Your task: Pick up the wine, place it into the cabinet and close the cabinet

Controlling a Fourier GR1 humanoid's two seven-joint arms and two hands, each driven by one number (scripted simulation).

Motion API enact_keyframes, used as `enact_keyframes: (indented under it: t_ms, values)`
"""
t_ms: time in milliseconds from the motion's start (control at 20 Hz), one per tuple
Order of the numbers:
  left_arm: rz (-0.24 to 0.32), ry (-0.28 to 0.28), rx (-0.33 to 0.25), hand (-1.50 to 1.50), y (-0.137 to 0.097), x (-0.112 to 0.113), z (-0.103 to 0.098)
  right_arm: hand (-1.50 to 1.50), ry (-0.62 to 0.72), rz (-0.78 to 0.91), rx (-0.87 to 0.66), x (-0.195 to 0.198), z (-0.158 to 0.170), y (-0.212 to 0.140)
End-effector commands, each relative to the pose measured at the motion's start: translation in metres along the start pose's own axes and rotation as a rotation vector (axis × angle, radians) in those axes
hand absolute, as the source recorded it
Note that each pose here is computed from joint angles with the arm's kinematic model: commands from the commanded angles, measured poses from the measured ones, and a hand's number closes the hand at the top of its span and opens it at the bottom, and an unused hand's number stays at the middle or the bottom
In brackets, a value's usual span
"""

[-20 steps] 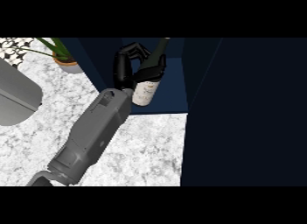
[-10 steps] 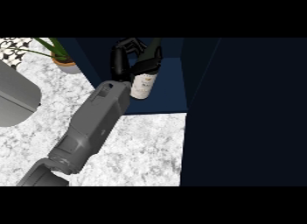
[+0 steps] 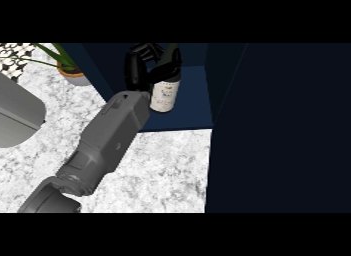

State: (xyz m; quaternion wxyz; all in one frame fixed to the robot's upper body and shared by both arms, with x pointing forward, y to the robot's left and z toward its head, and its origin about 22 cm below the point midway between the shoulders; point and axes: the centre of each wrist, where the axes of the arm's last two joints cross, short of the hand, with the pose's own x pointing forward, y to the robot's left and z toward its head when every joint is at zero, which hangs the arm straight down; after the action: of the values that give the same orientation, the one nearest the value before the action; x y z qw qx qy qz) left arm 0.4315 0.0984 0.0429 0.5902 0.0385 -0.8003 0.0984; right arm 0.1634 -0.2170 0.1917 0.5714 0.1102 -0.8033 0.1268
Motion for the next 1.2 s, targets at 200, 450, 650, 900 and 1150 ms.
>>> enact_keyframes:
  t_ms: [200, 450, 650, 900, 1150]
  values:
    - [0.006, 0.028, 0.066, 1.5, 0.016, 0.001, -0.011, -1.5, -0.056, -0.025, 0.033, 0.011, 0.01, 0.002]
    - [-0.055, 0.016, 0.052, 1.5, 0.012, -0.017, 0.008, -1.5, -0.038, -0.014, 0.02, 0.004, -0.002, 0.0]
    - [-0.088, 0.039, 0.07, -1.5, 0.015, -0.023, 0.012, -1.5, -0.062, -0.013, 0.039, 0.015, 0.01, 0.005]
    - [-0.144, 0.034, 0.083, -1.5, 0.027, -0.024, 0.008, -1.5, -0.044, -0.015, 0.025, 0.015, 0.013, 0.002]
    - [-0.2, 0.041, 0.047, -1.5, 0.021, -0.026, 0.012, -1.5, -0.062, -0.016, 0.016, 0.016, 0.009, 0.0]
